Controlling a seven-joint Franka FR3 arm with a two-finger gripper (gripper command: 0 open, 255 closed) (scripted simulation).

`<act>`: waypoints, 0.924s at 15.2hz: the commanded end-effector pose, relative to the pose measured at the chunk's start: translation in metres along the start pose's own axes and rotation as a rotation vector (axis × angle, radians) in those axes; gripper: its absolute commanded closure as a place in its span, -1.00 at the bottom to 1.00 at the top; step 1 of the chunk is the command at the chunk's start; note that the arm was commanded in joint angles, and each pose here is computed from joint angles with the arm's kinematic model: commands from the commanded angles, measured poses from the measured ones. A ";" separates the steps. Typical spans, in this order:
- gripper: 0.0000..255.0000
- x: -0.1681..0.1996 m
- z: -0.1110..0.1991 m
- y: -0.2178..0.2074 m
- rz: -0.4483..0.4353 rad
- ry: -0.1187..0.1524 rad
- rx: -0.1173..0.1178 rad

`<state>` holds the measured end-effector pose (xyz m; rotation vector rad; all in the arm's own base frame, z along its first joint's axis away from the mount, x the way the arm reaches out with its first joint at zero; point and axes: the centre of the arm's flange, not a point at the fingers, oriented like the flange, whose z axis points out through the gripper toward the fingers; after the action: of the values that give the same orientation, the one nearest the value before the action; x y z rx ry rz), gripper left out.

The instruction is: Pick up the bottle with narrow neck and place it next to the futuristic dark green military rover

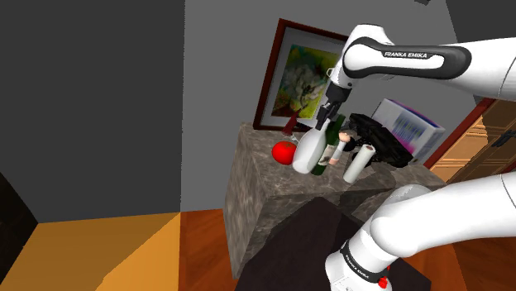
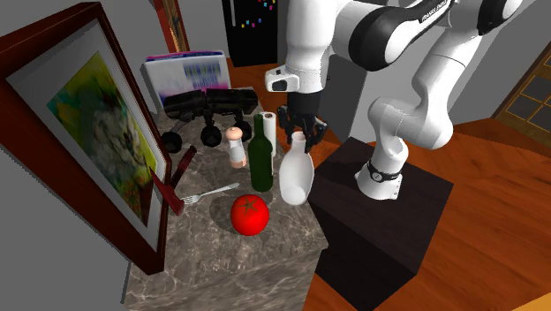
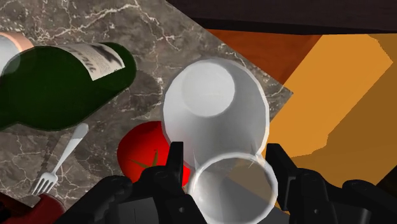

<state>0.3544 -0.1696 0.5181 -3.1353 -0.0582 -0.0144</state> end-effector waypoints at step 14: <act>1.00 0.000 -0.080 -0.001 0.000 0.000 0.000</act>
<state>0.3541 -0.1687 0.5924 -3.1352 -0.0583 -0.0145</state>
